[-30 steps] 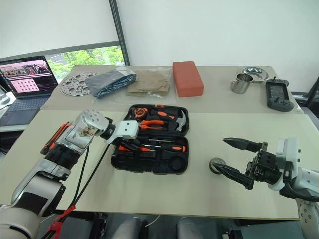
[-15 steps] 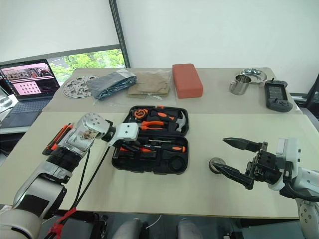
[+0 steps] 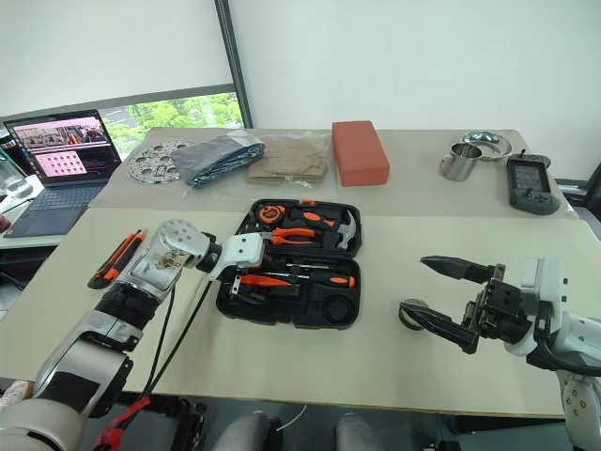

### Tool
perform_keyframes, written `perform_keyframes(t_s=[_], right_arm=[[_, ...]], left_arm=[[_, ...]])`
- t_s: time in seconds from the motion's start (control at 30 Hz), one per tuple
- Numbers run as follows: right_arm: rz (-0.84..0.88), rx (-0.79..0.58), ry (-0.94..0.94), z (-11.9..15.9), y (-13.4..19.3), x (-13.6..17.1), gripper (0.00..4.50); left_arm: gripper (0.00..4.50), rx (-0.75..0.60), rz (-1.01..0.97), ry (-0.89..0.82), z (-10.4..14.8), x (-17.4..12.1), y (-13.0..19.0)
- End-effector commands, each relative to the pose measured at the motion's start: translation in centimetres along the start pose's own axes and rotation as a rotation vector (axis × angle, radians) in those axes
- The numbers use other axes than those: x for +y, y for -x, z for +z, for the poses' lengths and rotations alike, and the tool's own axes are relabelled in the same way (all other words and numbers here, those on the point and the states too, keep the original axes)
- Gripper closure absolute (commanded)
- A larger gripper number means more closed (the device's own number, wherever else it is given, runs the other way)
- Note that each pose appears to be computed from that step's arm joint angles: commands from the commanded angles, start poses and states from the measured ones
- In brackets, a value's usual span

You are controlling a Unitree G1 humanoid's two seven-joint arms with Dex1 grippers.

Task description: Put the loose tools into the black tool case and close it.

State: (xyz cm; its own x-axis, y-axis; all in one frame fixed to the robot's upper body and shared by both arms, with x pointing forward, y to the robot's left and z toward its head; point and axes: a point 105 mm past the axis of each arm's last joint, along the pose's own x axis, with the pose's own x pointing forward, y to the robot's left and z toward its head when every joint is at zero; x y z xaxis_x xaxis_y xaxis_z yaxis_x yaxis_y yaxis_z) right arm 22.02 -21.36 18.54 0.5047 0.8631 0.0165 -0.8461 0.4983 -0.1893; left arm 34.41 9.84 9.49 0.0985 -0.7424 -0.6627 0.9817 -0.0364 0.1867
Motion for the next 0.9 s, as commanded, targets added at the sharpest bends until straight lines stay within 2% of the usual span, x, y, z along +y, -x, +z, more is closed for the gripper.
perform_keyframes(t_s=[0.03, 0.27, 0.4, 0.47, 0.53, 0.6, 0.73, 0.9], right_arm=[[0.004, -0.016, 0.053, 0.8, 0.0, -0.1, 0.0], [0.011, -0.019, 0.051, 0.8, -0.1, -0.1, 0.0], [0.021, -0.029, 0.047, 0.9, -0.3, -0.1, 0.0], [0.031, -0.041, 0.044, 1.0, -0.5, -0.1, 0.0], [0.053, -0.057, 0.04, 1.1, -1.1, 0.0, 0.0], [0.064, -0.063, 0.039, 1.2, -1.4, -0.1, 0.0], [0.099, -0.074, 0.034, 0.9, -2.2, -0.5, 0.0], [0.139, -0.089, 0.034, 1.0, -2.9, -0.8, 0.0]], left_arm=[[0.08, -0.027, 0.002, 0.059, -0.1, -0.1, 0.8], [0.08, -0.187, 0.062, 0.052, 3.5, 0.7, 4.3], [0.08, -0.322, 0.138, 0.078, 5.5, 1.1, 8.2], [0.08, -0.356, 0.22, 0.122, 5.4, 1.6, 10.0], [0.08, -0.356, 0.37, 0.204, 3.6, 2.2, 12.7], [0.08, -0.347, 0.453, 0.249, 2.5, 2.3, 13.9], [0.08, -0.236, 0.763, 0.433, -3.8, 2.0, 17.8], [0.08, -0.147, 0.953, 0.565, -8.3, 0.9, 18.9]])
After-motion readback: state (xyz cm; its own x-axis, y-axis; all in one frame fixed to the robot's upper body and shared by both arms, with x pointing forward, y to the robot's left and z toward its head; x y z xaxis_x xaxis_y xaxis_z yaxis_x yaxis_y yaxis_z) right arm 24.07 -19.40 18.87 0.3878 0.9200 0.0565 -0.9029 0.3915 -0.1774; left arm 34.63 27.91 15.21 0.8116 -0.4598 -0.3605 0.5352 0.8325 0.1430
